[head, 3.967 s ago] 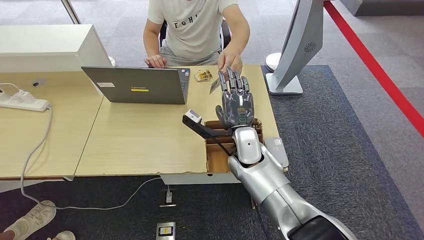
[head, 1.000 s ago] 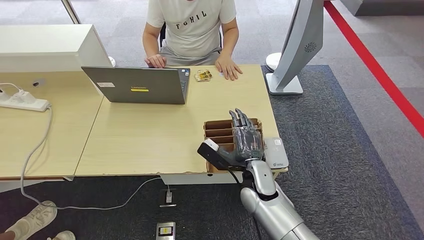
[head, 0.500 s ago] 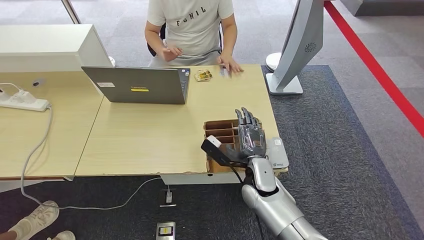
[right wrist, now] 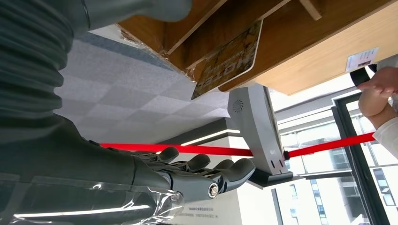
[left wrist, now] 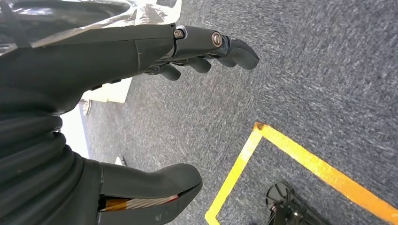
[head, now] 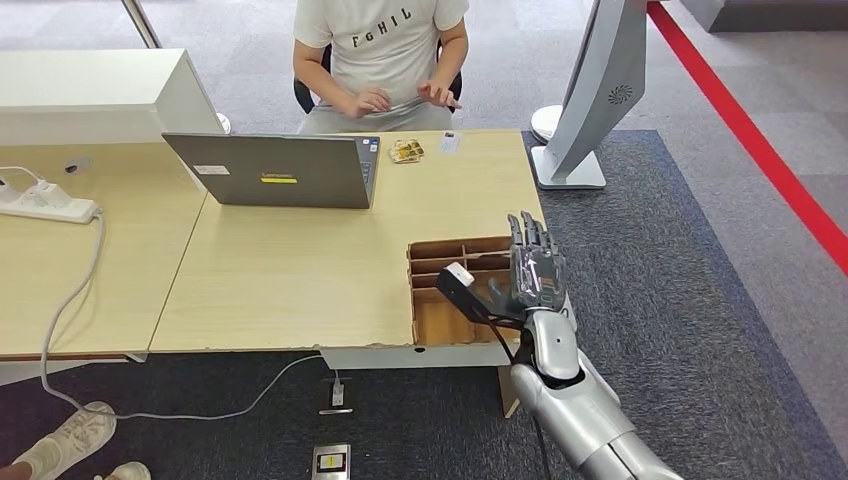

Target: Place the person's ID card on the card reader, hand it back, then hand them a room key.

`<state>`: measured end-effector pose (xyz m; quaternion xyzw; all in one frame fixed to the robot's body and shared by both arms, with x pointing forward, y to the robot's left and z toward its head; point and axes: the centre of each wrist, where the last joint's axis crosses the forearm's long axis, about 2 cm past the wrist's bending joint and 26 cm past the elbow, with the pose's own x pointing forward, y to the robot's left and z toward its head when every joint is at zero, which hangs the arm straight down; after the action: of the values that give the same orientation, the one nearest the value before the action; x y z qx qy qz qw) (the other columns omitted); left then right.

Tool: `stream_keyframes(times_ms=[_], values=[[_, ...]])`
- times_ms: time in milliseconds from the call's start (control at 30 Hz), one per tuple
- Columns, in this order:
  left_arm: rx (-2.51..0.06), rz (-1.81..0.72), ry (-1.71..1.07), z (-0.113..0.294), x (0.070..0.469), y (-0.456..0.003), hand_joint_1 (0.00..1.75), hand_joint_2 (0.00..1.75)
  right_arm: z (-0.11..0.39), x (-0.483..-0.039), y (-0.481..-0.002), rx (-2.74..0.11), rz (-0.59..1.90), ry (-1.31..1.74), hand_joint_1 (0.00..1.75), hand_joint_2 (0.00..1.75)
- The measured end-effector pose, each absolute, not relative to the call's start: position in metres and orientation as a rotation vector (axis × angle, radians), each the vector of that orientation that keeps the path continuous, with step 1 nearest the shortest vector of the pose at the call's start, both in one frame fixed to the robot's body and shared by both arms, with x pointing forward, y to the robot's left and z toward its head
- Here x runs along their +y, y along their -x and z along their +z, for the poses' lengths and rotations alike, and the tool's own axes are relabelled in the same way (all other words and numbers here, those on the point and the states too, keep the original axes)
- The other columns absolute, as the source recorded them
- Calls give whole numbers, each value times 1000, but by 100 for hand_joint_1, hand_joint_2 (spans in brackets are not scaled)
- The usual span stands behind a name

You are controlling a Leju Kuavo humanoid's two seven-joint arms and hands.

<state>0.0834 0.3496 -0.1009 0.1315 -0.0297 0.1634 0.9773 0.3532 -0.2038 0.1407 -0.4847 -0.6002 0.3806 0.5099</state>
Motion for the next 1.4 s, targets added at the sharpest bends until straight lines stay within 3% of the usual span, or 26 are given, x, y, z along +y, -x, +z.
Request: stream_keyframes(times_ms=[400,667,833,933,967,1100,1200,1400], values=[[-66,315,-268,-100,356,-83,0,175,138,-211,-353,-1439,941,1196,51,175],[-64,324,-277,-100,356,-83,0,175,138,-206,-352,-1449,963,1195,11,175],[-64,330,-278,-100,356,-84,0,175,136,-202,-351,-1447,974,1194,11,175],[-64,331,-278,-100,356,-84,0,175,134,-201,-350,-1443,979,1193,32,175],[-64,332,-278,-100,356,-84,0,175,134,-201,-350,-1442,981,1192,48,175],[-65,335,-277,-100,356,-84,0,175,133,-199,-350,-1440,981,1190,160,175],[-65,337,-277,-100,356,-84,0,175,132,-197,-349,-1434,982,1189,174,175],[-69,337,-278,-100,356,-84,0,175,129,-196,-349,-1428,983,1190,172,175]])
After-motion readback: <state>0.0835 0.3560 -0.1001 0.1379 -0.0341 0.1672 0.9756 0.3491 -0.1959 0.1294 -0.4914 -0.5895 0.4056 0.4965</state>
